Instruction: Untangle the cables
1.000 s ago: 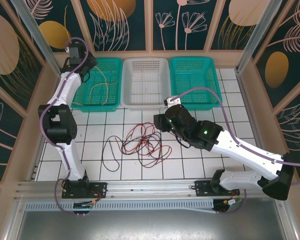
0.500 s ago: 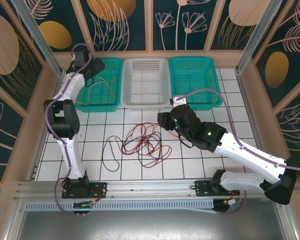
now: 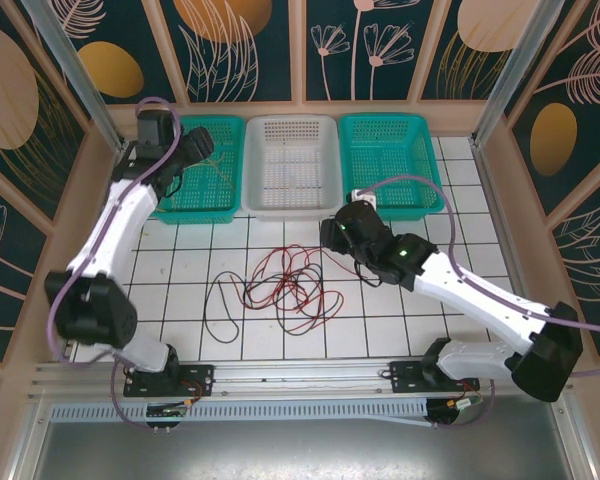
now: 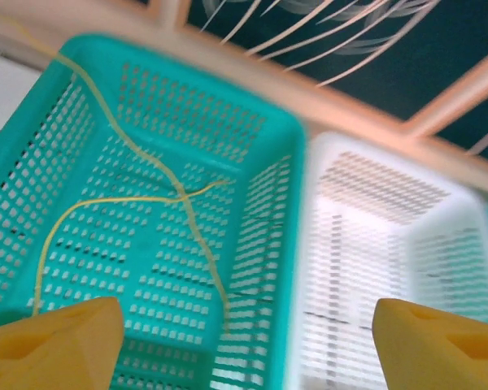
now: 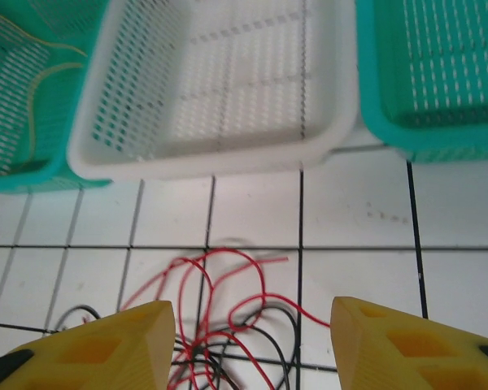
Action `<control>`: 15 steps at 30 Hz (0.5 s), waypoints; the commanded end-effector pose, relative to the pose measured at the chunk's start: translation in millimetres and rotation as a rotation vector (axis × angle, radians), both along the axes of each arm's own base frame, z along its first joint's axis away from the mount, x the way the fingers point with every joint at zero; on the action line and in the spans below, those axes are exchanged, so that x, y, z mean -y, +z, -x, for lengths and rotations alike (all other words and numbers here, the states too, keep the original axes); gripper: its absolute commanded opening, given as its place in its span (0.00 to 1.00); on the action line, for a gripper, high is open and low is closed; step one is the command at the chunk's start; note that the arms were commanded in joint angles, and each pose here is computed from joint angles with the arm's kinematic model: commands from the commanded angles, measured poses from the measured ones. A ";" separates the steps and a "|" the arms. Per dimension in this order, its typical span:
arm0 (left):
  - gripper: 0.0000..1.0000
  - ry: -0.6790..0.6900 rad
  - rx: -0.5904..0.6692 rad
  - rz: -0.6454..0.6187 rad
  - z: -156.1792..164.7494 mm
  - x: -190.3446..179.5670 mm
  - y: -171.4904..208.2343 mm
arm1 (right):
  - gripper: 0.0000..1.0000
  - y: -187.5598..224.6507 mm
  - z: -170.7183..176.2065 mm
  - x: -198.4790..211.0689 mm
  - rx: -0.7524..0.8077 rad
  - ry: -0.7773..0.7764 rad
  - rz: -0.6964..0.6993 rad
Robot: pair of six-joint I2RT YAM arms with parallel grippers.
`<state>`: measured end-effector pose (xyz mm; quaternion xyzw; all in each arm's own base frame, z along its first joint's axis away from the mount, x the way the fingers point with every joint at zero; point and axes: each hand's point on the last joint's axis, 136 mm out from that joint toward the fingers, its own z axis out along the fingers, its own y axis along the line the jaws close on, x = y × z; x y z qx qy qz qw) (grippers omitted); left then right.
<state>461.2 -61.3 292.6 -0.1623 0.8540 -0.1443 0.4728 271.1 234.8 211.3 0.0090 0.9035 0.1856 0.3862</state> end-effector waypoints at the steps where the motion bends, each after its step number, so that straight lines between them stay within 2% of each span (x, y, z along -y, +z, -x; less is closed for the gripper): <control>1: 0.75 -0.113 0.024 0.036 34.8 36.1 -3.9 | 0.54 -31.6 2.0 -8.0 -0.110 -0.029 -0.055; 4: 0.73 -0.188 0.022 0.088 73.0 62.4 -20.9 | 0.54 -58.0 0.7 -23.2 -0.191 -0.025 -0.097; 8: 0.74 -0.277 0.018 0.216 118.0 82.2 -46.5 | 0.56 -85.1 -1.3 -40.3 -0.276 -0.045 -0.147; 12: 0.73 -0.348 -0.100 0.249 148.9 96.7 -89.2 | 0.56 -110.4 -2.5 -59.5 -0.351 -0.056 -0.214; 15: 0.67 -0.398 -0.170 0.269 164.7 111.1 -110.1 | 0.51 -122.1 -10.6 -62.7 -0.354 -0.083 -0.186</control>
